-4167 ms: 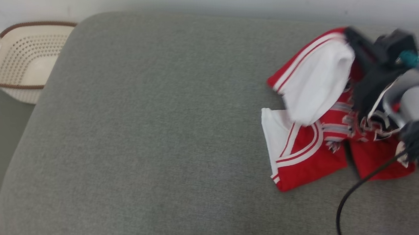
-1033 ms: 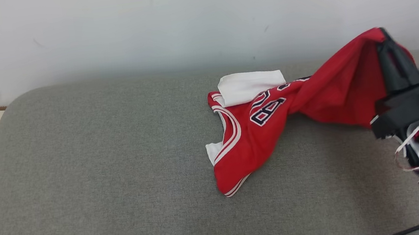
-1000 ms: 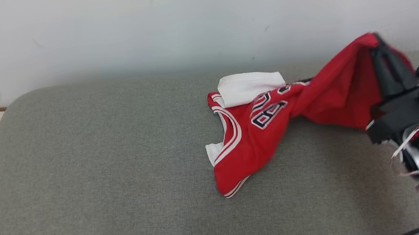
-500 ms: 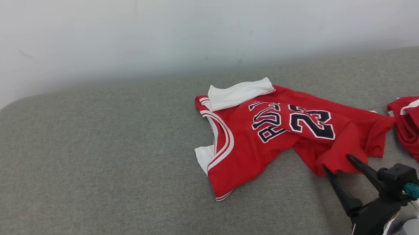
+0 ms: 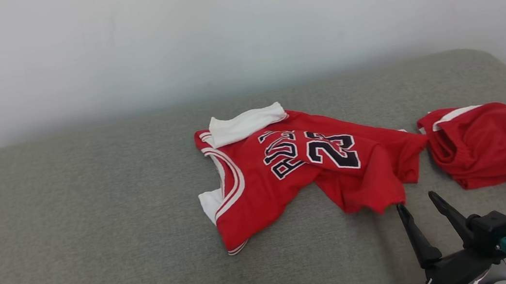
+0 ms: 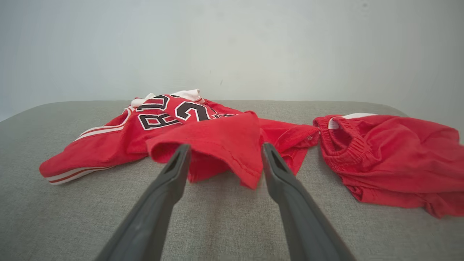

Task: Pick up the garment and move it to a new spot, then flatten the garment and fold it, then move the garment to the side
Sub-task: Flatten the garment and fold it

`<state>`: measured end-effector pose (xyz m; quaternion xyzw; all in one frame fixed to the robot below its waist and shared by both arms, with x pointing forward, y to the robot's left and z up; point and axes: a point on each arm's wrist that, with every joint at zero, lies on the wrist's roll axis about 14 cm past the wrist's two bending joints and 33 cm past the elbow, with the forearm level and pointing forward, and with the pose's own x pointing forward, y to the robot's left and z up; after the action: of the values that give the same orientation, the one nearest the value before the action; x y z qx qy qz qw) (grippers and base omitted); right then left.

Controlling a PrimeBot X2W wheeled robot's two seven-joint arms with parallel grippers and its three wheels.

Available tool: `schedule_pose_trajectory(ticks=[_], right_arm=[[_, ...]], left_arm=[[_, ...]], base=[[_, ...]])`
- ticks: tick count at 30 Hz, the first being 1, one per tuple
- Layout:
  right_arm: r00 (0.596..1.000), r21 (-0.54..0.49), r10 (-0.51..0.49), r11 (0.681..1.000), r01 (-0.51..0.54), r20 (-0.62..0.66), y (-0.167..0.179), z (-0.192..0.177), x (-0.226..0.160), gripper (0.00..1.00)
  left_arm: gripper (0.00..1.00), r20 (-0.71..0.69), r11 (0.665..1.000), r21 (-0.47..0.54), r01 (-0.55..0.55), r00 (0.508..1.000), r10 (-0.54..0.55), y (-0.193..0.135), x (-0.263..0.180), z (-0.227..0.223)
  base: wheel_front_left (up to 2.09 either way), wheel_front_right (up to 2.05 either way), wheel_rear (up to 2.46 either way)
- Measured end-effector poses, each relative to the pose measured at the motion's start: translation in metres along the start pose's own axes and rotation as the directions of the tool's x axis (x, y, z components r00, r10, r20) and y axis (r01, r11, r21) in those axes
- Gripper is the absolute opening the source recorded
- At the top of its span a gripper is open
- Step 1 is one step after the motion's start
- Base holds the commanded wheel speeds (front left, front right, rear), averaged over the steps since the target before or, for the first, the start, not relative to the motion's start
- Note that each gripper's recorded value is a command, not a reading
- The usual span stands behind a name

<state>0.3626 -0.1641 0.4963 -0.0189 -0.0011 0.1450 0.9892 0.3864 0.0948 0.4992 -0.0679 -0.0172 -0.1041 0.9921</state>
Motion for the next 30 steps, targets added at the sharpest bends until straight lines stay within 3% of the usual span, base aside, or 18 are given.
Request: schedule_pose_trajectory(ticks=[10, 20, 27, 30], right_arm=[[0.99, 0.039, -0.143, 0.989, 0.143, -0.003, -0.026, -0.006, -0.027, 1.0], [0.954, 0.054, -0.297, 0.953, 0.298, -0.032, -0.059, -0.016, -0.062, 1.0], [0.926, 0.04, -0.37, 0.927, 0.373, -0.071, -0.075, -0.026, -0.08, 1.0], [0.917, 0.037, -0.391, 0.918, 0.395, -0.074, -0.081, -0.025, -0.083, 1.0]], left_arm=[[1.0, 0.035, 0.993, 0.021, 0.118, 0.992, -0.119, -0.038, 0.026, 0.011], [1.0, -0.002, 0.975, 0.005, 0.223, 0.975, -0.223, -0.075, 0.063, -0.002], [1.0, -0.086, 0.963, -0.06, 0.262, 0.96, -0.266, -0.089, 0.085, -0.032], [1.0, -0.113, 0.96, -0.153, 0.235, 0.961, -0.253, -0.086, 0.094, -0.043]], base=[[0.0, 0.0, 0.0], [0.0, 0.0, 0.0], [0.0, 0.0, 0.0], [0.0, 0.0, 0.0]])
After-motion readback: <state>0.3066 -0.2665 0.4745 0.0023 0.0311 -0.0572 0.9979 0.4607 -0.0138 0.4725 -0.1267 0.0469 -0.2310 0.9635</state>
